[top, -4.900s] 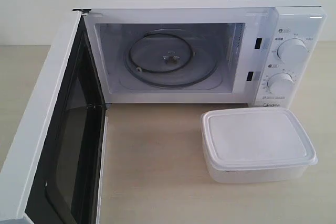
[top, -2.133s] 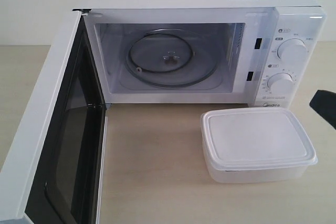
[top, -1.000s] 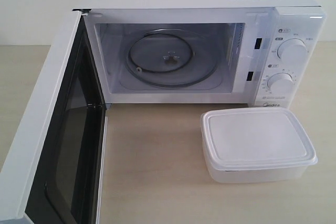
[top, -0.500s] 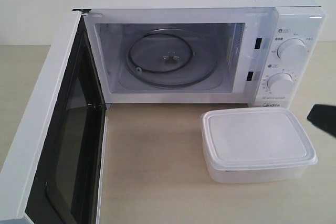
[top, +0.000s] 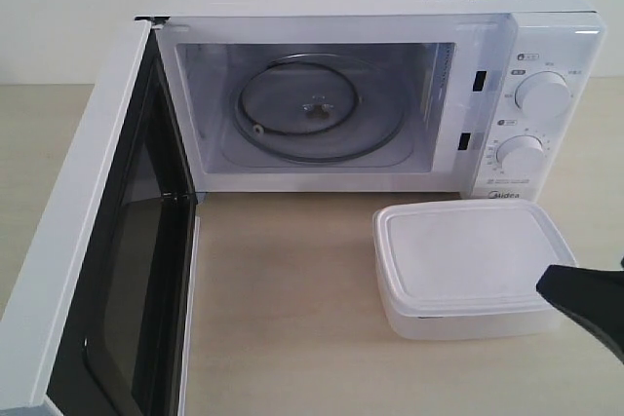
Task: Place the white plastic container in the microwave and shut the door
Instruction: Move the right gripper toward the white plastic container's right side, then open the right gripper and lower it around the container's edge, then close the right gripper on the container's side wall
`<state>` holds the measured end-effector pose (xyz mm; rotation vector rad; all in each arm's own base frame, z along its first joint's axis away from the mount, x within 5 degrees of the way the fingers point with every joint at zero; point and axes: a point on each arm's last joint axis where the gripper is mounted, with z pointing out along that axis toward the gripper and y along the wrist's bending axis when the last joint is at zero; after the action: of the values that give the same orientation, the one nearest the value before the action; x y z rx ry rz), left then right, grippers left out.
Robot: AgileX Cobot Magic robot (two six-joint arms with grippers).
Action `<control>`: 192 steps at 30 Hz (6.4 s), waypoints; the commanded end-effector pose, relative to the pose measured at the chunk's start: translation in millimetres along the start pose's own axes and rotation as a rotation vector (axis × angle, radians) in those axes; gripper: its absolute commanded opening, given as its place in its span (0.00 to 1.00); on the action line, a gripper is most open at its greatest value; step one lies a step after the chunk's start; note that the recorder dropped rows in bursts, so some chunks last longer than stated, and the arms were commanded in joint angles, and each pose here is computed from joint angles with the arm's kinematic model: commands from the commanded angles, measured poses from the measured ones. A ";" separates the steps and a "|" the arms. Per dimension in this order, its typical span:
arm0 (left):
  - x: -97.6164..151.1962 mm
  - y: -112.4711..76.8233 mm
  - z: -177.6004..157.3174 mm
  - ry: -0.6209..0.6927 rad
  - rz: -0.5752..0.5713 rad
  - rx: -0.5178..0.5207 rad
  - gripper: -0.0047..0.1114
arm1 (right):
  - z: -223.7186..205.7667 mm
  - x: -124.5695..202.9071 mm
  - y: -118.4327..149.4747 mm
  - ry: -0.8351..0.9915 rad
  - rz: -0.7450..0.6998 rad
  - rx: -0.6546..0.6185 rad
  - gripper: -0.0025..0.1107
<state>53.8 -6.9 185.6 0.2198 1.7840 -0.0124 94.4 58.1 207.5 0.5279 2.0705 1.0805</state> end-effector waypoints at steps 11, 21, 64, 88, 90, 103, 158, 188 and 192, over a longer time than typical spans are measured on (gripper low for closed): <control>0.9 0.1 0.1 0.001 -0.004 -0.004 0.08 | 32.6 7.2 -33.9 0.121 0.059 0.296 0.06; 0.9 0.1 0.1 0.001 -0.004 -0.004 0.08 | 35.3 -5.7 -24.4 0.043 0.045 0.282 0.12; 0.9 0.1 0.1 0.001 0.001 -0.004 0.08 | 46.1 -38.7 75.4 -0.096 -0.027 0.024 0.43; 0.9 0.1 0.1 0.001 0.003 -0.004 0.08 | 75.6 54.6 0.1 -0.156 0.243 0.116 0.43; 0.9 0.1 0.1 0.001 0.003 -0.004 0.08 | 80.0 59.2 -2.6 -0.141 0.281 0.119 0.43; 0.9 0.1 0.1 0.001 0.003 -0.004 0.08 | 65.2 58.5 -38.2 -0.165 0.452 0.147 0.43; 0.9 0.1 0.1 0.001 0.006 -0.004 0.08 | 94.6 62.6 -53.9 -0.387 0.552 0.260 0.43; 0.9 0.1 0.1 0.001 0.006 -0.004 0.08 | 109.9 39.5 -57.3 -0.372 0.515 0.217 0.15; 0.9 0.1 0.1 0.001 0.006 -0.004 0.08 | 110.4 39.3 -57.9 -0.379 0.512 0.211 0.04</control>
<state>53.8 -6.9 185.6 0.2231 1.7836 -0.0098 150.5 109.8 101.9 1.3433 1.7522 0.9574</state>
